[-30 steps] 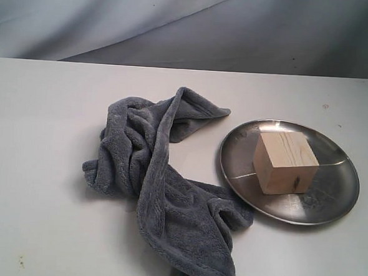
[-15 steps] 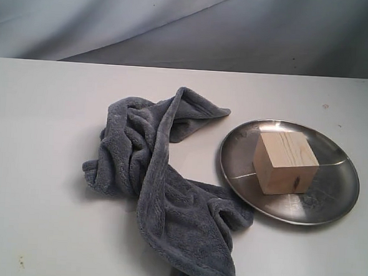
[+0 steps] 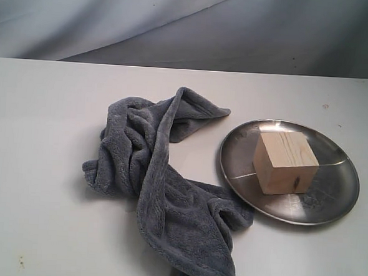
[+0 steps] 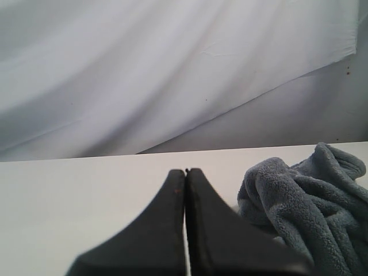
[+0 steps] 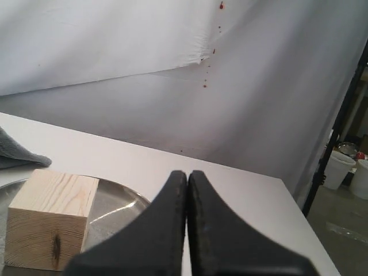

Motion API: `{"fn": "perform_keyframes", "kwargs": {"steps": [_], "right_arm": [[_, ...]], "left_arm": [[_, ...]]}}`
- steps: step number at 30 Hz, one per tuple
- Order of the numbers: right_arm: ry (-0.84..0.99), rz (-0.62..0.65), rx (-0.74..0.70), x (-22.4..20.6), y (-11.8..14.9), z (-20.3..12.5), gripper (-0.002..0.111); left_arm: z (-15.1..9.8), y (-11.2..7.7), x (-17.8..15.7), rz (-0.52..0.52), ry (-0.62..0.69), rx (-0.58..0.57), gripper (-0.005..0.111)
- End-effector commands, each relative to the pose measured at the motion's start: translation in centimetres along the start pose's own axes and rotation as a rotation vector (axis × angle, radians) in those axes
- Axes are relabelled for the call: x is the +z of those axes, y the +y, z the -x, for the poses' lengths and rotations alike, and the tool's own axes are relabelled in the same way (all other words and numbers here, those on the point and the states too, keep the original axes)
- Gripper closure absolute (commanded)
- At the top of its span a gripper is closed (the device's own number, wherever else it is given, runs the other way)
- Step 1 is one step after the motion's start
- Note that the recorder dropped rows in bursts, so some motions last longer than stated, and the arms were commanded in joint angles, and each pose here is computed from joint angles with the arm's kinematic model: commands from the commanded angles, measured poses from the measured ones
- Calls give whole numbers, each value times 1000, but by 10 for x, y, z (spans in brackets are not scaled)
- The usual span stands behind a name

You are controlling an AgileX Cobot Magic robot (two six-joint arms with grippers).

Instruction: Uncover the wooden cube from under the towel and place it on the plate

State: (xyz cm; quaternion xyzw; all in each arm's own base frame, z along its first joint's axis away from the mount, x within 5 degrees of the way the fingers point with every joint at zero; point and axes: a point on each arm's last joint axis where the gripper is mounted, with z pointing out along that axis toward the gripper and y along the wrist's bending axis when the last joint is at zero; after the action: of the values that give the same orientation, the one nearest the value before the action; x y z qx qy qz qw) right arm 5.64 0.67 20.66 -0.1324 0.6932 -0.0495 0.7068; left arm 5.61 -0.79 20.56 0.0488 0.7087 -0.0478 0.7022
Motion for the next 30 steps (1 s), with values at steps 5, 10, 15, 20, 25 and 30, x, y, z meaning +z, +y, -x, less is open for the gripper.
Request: {"fn": "perform_keyframes", "kwargs": {"steps": [5, 10, 15, 20, 25, 30], "right_arm": [[-25, -10, 32, 0, -1, 1, 108], [-55, -12, 40, 0, -1, 4, 108], [-66, -14, 75, -1, -1, 5, 108], [-88, -20, 95, -1, -2, 7, 108], [-74, -15, 100, -1, -1, 6, 108], [-67, -13, 103, -1, -1, 5, 108]], "left_arm": [[0, 0, 0, 3, -11, -5, 107], [0, 0, 0, 3, -11, -5, 107], [0, 0, 0, 3, -11, -5, 107], [0, 0, 0, 3, -11, -5, 107], [0, 0, 0, 3, -11, -5, 107], [0, 0, 0, 3, -11, -5, 107]]}}
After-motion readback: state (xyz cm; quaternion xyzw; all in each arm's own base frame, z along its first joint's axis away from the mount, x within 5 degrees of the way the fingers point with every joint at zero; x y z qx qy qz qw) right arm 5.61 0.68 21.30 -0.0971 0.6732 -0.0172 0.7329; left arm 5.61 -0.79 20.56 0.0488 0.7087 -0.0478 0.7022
